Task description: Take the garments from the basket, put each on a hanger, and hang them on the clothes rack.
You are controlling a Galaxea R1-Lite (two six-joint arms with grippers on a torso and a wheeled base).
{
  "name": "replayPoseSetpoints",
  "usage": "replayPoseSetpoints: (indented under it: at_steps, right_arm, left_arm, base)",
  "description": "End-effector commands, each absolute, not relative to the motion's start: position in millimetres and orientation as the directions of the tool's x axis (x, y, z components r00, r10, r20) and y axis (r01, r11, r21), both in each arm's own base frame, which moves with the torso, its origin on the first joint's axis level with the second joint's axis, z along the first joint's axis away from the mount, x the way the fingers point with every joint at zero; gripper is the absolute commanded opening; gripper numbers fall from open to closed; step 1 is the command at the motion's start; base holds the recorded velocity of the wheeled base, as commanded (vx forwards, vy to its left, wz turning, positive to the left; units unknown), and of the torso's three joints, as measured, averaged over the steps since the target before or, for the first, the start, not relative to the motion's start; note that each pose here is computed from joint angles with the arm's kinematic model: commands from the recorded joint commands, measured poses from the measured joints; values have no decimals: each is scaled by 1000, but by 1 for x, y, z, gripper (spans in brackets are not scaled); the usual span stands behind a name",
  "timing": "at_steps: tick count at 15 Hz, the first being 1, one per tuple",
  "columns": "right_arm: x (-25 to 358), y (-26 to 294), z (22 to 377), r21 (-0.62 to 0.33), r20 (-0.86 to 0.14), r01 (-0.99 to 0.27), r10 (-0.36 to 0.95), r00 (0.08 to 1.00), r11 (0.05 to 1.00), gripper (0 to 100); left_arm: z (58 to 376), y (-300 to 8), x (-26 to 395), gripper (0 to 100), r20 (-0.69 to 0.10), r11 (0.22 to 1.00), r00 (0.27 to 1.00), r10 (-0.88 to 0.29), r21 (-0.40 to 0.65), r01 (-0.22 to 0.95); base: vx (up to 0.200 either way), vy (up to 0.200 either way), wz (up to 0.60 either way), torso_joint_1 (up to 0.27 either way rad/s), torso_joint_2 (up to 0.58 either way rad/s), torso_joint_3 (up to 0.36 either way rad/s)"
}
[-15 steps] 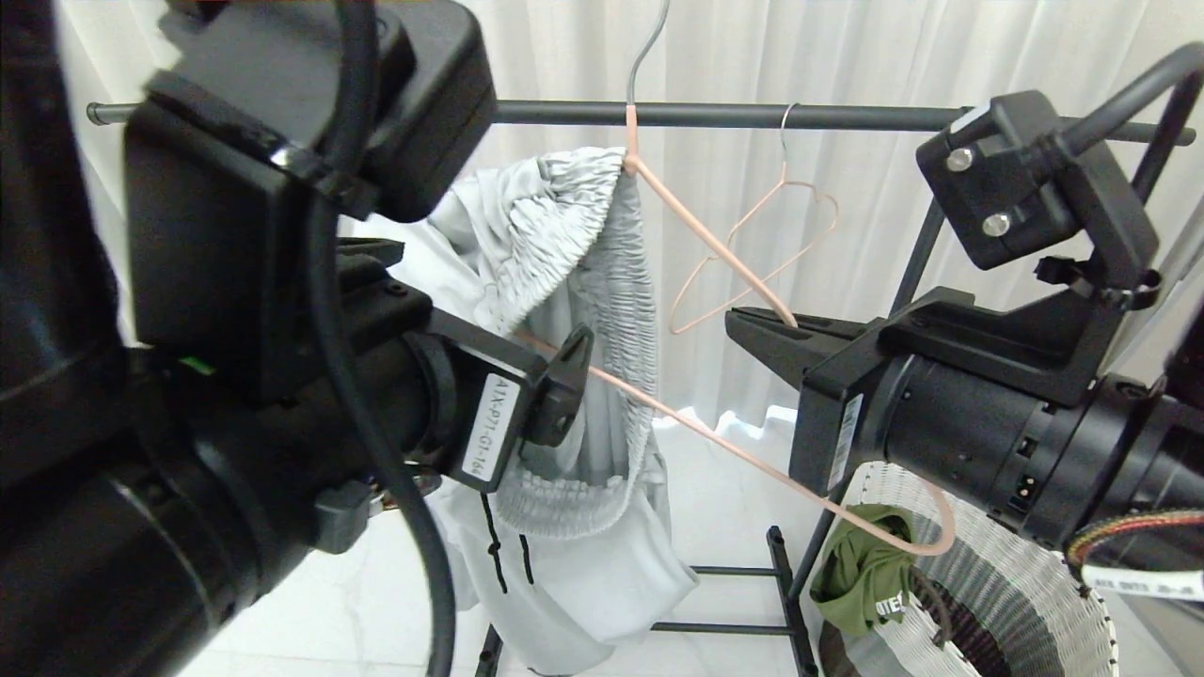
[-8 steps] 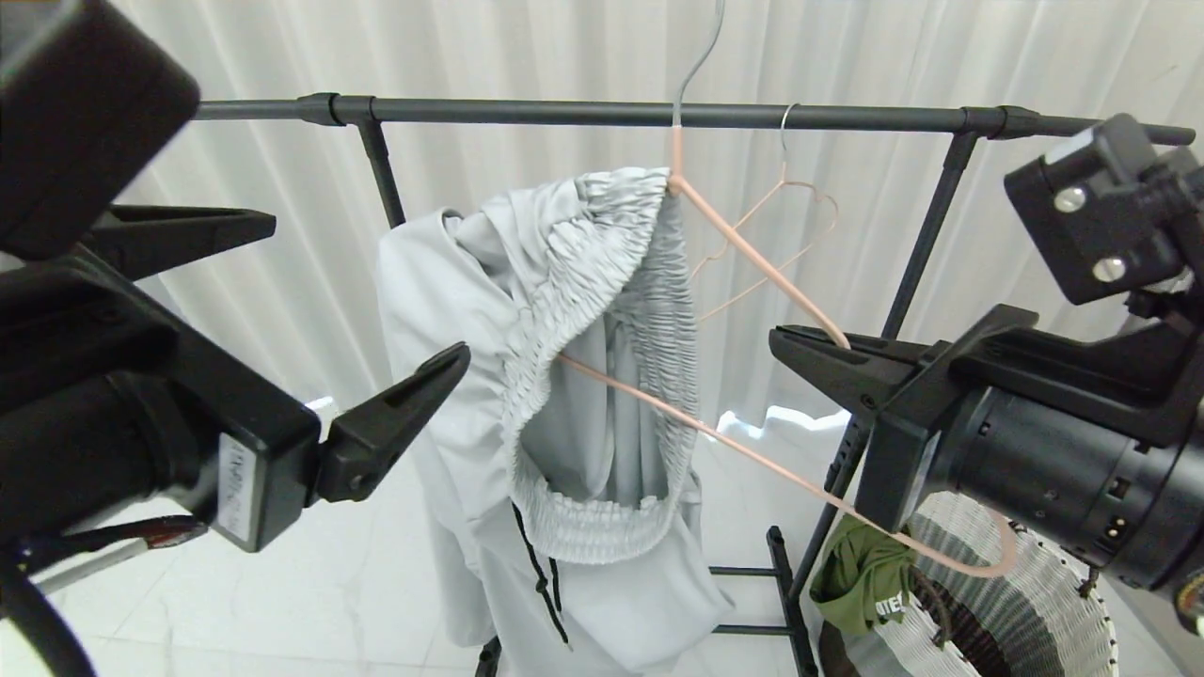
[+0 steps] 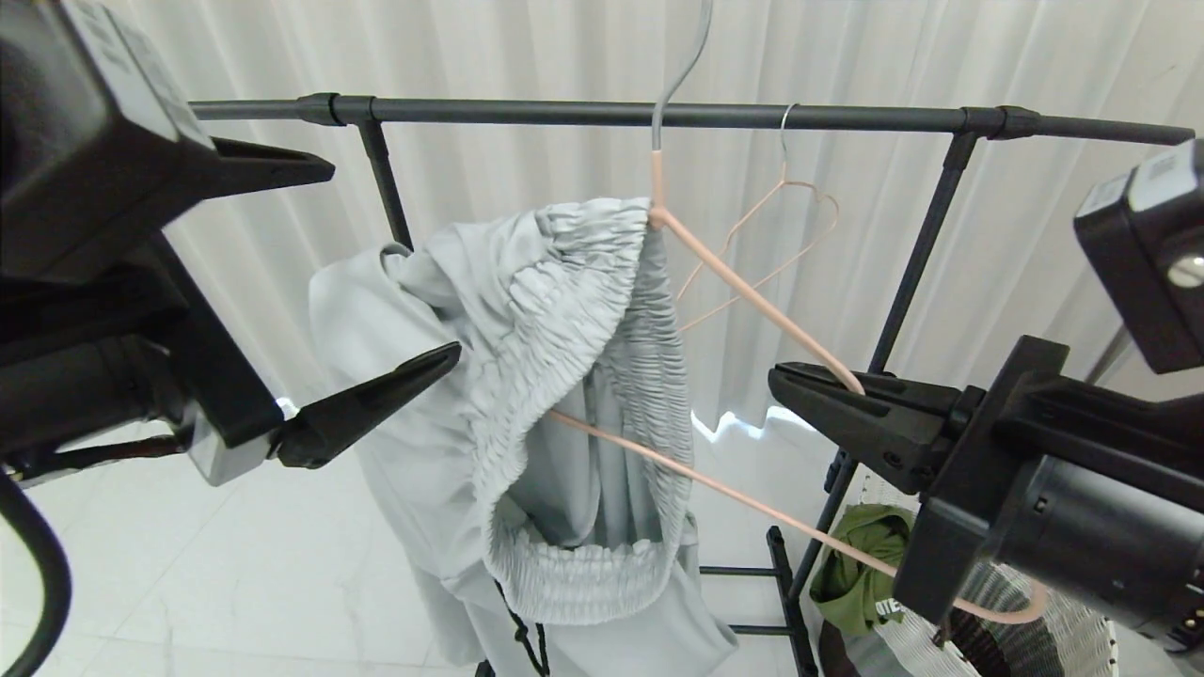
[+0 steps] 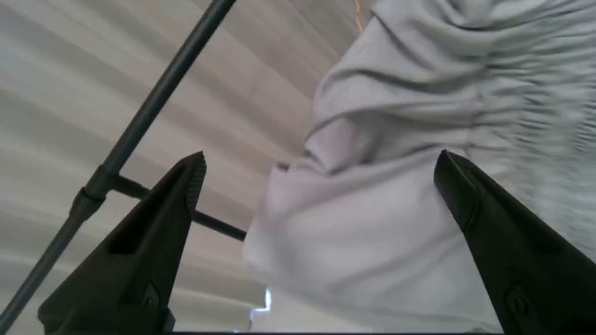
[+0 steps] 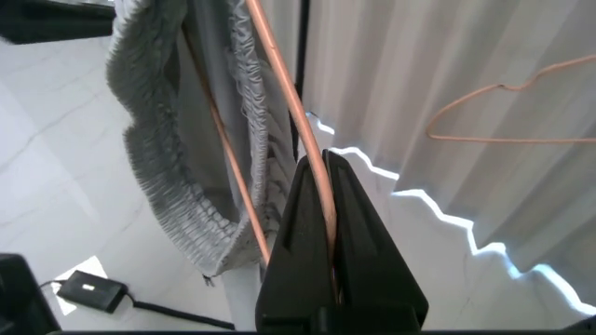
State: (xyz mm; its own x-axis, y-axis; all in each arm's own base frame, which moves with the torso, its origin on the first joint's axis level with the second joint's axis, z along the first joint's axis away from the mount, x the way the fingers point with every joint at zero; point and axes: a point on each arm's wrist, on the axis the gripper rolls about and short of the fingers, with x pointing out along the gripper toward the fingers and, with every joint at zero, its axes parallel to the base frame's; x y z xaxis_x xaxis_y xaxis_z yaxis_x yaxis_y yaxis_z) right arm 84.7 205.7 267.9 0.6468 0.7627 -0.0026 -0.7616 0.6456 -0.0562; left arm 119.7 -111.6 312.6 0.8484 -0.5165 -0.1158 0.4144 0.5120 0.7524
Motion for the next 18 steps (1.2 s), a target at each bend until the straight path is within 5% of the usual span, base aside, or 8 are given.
replayPoseSetpoints:
  at_steps: [1,10,11,18]
  right_arm:
    - [81,210,267,-69,-9,-776,778,628,626,0]
    - [69,212,264,-168,-15,-824,835,550,541,0]
    - [69,213,265,-169,-13,-826,836,548,538,0]
    - [69,212,265,-168,-12,-825,836,549,540,0]
  left_arm:
    - [305,-118,131,100,-158,493,852,-500,757,430]
    - [298,-123,138,100,-189,480,851,-490,757,444]
    - [298,-122,138,0,-189,480,851,-490,757,444]
    - [296,-122,138,0,-197,475,850,-488,757,449]
  base:
    - [0,0,0,0,0,0]
    - [0,0,0,0,0,0]
    - [0,0,0,0,0,0]
    - [0,0,0,0,0,0]
